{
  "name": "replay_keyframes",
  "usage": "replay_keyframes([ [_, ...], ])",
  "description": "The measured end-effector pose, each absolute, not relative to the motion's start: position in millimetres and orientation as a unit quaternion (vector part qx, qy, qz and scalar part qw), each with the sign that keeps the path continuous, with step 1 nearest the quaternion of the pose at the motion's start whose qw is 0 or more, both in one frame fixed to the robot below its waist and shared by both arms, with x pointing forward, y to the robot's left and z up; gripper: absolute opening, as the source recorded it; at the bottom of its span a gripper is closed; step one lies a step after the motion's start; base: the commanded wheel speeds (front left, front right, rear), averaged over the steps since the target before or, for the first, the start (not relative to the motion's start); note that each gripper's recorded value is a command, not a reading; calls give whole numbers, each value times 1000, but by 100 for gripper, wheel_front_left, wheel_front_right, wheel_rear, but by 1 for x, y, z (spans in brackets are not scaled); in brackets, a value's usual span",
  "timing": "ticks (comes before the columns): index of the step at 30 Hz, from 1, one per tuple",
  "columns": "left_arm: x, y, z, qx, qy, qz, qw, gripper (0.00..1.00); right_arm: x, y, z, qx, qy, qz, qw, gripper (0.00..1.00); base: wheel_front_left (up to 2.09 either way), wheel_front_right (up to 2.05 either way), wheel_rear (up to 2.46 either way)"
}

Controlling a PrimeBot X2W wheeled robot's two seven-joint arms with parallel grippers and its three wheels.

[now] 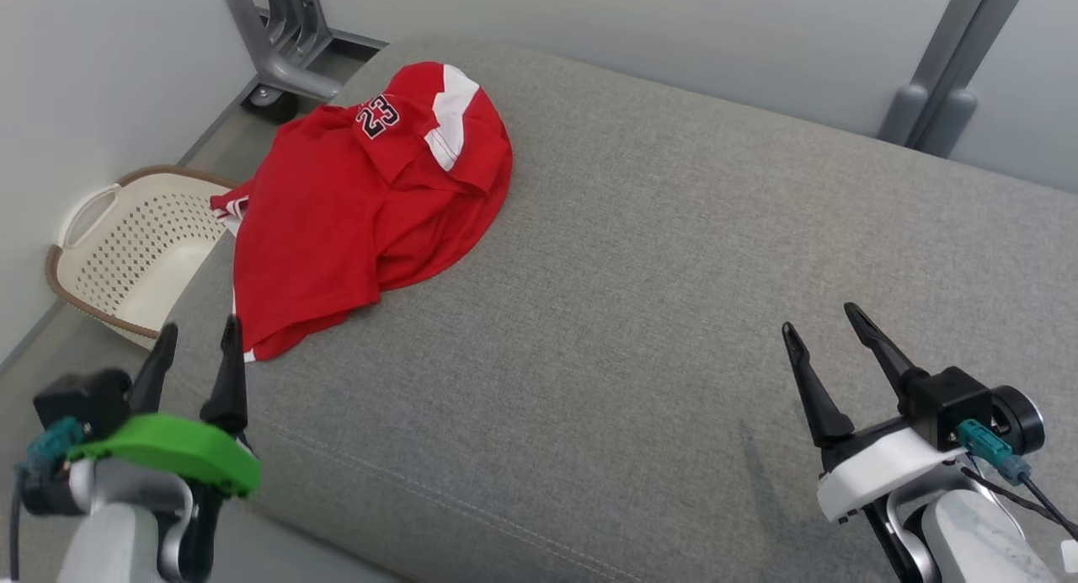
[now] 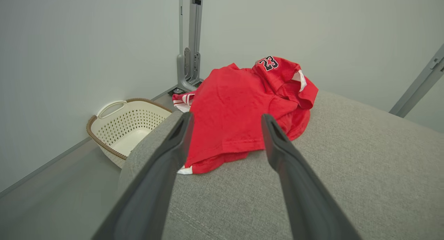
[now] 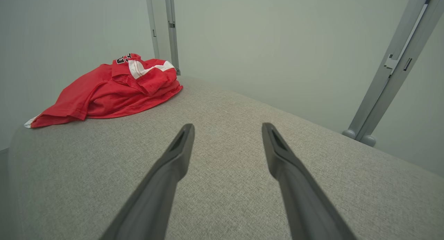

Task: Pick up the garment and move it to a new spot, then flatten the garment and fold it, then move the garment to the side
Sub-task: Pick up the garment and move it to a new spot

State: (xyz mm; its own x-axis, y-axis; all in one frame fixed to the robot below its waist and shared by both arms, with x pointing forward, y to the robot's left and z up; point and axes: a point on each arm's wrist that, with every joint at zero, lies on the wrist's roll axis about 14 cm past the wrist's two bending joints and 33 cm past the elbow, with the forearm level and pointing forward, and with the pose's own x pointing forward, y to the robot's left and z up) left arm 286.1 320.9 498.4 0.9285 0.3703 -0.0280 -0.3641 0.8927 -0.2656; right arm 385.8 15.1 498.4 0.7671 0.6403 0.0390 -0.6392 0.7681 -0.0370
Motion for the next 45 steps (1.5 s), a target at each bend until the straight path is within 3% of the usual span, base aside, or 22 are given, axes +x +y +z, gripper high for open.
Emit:
replay_keyframes([
  [14,411,347,549,-225,84,116,964,100,407,19,478,10,-11,352,936,100,0,0,0],
  [23,467,368,555,-244,131,122,953,100,436,3,470,14,-16,328,945,100,0,0,0],
  [33,525,336,502,-249,223,92,938,100,479,-27,455,0,-22,290,957,100,0,0,0],
  [45,535,337,416,-234,318,126,910,100,501,-44,422,-5,0,272,962,100,0,0,0],
])
